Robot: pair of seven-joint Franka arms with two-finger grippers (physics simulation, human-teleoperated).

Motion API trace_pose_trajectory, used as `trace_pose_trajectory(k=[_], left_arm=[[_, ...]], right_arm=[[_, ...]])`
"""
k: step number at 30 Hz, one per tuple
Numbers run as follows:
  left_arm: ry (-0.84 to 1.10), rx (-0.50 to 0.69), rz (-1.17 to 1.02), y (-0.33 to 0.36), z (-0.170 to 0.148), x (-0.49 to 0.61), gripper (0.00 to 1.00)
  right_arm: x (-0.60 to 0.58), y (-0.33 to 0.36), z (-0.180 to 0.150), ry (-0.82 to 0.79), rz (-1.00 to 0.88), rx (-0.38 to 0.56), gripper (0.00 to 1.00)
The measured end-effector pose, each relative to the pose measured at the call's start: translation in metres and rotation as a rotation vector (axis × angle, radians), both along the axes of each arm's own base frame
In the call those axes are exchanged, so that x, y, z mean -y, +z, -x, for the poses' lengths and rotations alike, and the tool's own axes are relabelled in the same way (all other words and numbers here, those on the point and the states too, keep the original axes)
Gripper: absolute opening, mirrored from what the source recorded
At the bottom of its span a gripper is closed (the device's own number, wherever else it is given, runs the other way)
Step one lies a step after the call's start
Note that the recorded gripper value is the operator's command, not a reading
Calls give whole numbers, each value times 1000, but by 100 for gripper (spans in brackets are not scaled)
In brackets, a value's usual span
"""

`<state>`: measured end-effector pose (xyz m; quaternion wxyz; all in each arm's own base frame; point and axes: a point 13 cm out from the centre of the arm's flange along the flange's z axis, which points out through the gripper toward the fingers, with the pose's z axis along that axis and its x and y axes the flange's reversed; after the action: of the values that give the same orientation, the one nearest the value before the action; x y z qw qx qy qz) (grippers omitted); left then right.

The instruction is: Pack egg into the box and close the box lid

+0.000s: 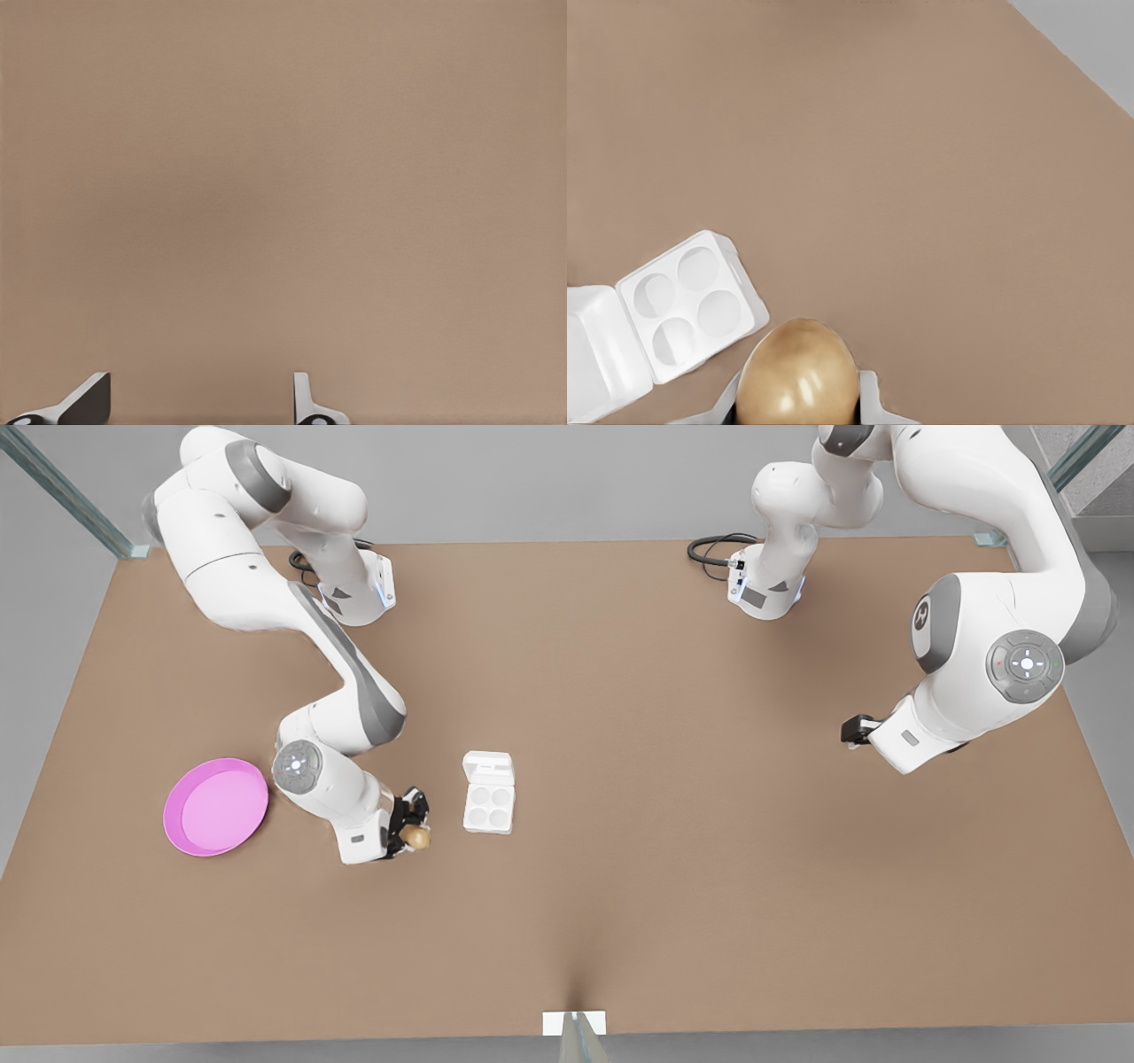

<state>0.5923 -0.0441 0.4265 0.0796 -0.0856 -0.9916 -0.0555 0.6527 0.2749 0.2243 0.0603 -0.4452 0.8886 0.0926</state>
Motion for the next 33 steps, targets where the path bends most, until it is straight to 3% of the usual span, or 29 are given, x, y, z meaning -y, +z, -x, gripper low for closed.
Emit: trace_pose_trajectory(k=[3,6,15,21,22,23,27,29,31,32,33], left_arm=[[0,0,0,0,0,0,100],[0,0,0,0,0,0,100],[0,-7,-2,-5,-1,0,100],[0,-7,-2,-6,-2,0,100],[0,-7,-2,-7,-2,0,100],[0,-8,-2,-7,-2,0,100],[1,-8,-3,-8,-2,0,100],[1,-9,-3,-9,-3,0,100],[1,-11,-3,-10,-3,1,100],[1,-11,-3,-10,-3,1,100],[0,-16,-4,-12,-3,1,100]], right_arm=[[-67,-8,43,-46,21,-74,38],[-89,-17,66,-152,43,-133,38],[-87,-54,94,-458,116,-250,38],[-85,-69,105,-590,153,-272,39],[-86,-71,105,-610,155,-276,44],[-85,-72,105,-630,159,-278,100],[-85,-69,102,-706,164,-277,100],[-90,-37,78,-751,123,-243,100],[-60,83,22,-833,70,-104,100],[19,151,-4,-941,100,1,100],[117,195,-19,-1068,143,51,100]])
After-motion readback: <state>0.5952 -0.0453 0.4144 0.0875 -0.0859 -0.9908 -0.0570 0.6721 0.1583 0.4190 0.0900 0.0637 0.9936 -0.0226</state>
